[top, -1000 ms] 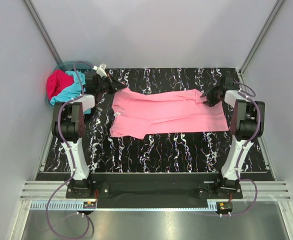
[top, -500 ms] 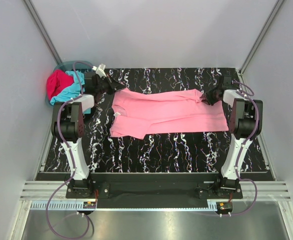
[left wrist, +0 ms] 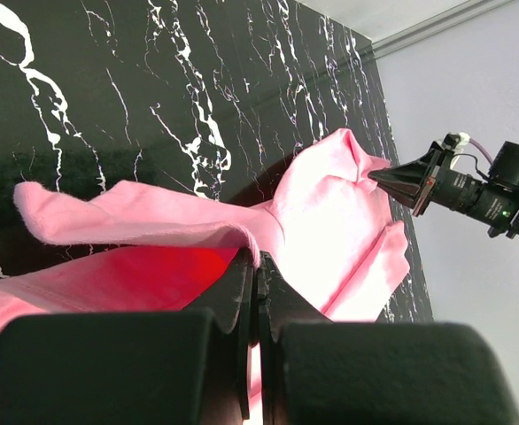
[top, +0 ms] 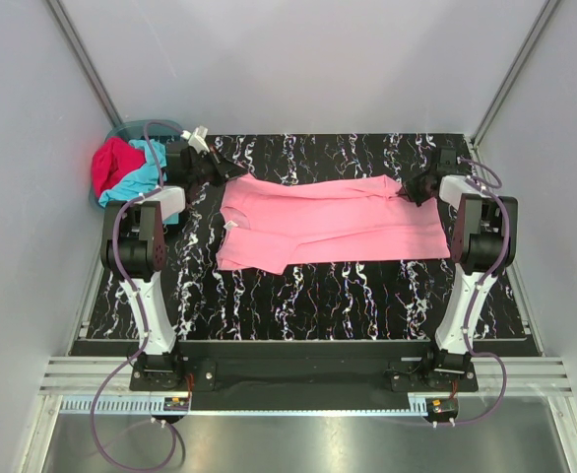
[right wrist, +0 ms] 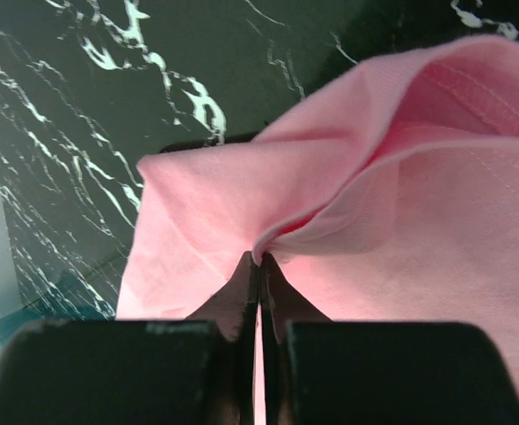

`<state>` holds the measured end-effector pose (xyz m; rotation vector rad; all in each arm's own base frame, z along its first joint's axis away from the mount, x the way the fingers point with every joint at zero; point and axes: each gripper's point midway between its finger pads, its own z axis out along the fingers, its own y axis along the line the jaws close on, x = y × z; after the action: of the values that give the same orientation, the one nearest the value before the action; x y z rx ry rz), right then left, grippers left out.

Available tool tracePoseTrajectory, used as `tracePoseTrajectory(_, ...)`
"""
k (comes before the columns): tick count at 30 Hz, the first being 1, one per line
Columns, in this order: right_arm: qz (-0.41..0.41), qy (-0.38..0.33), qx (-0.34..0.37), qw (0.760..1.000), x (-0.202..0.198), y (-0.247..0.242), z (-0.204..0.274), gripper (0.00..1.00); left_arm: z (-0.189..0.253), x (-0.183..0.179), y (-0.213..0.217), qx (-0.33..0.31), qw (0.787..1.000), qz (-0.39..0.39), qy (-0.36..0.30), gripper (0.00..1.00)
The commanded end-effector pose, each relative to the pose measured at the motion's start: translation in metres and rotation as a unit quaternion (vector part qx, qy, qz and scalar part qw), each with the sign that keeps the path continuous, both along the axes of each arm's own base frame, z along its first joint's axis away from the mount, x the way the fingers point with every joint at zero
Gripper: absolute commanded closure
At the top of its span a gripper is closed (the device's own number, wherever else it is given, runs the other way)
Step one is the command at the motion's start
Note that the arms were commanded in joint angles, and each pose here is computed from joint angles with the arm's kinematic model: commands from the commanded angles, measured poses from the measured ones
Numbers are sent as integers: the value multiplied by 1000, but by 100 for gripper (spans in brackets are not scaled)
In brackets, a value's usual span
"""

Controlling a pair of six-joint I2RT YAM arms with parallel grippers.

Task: Fold and stack the t-shirts
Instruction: Fold the tshirt

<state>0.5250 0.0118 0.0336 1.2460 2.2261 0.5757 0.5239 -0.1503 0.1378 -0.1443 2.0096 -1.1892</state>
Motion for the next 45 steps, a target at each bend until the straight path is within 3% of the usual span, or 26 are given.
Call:
tracePoseTrajectory(1,-10,-59,-22,998,22,-14,46,100,41,0,1,4,998,-13,-61,100)
tracePoseTrajectory(20,-73,-125,-39,989,28,-99,114,100,42,-2,5,-2,998,-7,-59,100)
tracePoseTrajectory(34,-58,-182,-15,982,39,-94,160,100,73,-9,4,-4,996,-9,-88,100)
tracePoseTrajectory(45,-53,-187,6,981,33,-86,157,100,88,-19,5,-4,995,-9,-102,100)
